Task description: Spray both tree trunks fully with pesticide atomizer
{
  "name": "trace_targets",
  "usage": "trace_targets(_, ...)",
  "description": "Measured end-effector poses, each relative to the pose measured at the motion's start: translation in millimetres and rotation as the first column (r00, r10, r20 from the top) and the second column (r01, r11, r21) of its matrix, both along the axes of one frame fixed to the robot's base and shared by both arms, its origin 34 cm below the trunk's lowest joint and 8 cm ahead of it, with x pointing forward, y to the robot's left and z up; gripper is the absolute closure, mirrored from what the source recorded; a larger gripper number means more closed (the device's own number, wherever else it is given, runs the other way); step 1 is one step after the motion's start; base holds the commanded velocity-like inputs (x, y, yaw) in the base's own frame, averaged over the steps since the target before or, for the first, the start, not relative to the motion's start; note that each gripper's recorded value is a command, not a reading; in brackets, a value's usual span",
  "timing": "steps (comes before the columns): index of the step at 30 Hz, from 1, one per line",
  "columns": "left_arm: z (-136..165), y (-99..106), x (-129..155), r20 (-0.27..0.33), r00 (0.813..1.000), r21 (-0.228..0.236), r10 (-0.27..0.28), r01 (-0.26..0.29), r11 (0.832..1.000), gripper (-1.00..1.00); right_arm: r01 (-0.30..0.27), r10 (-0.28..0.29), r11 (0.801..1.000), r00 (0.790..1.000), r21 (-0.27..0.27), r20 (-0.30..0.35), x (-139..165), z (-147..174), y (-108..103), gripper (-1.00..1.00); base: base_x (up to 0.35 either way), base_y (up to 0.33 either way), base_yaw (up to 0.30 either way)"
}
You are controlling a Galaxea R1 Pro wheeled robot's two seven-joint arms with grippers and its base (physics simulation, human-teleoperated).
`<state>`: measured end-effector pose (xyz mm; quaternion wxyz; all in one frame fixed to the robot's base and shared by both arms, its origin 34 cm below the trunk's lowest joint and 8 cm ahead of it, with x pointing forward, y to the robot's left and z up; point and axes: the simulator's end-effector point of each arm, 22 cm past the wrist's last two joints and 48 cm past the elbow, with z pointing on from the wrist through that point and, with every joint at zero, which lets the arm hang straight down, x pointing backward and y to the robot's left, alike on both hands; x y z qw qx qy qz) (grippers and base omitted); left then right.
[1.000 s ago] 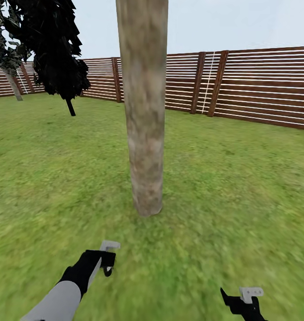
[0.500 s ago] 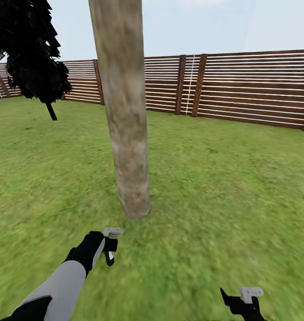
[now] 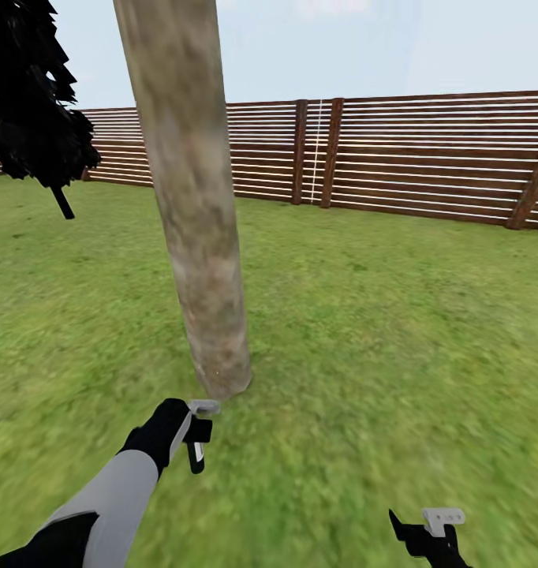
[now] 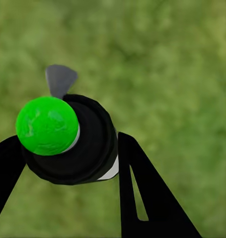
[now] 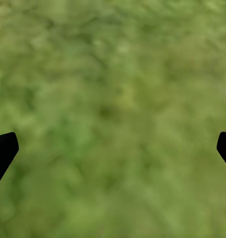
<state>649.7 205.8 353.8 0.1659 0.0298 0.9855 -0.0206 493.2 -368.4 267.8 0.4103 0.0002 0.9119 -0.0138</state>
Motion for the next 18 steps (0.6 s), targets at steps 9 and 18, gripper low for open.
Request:
trace_targets(9,-2,0,-23,-0.134,0.991,0.014,0.0,0.002,1.0,1.0,-0.005,0.005,1.0,1.0,0.001,-0.001,0,0,1,-1.0,0.005,0.0,-0.097)
trace_targets(18,6,5,-14,-0.114,0.993,0.014,0.012,-0.011,1.0,1.0,-0.004,0.004,1.0,1.0,-0.001,-0.002,-1,-3,1,-1.0,0.0,0.0,-0.017)
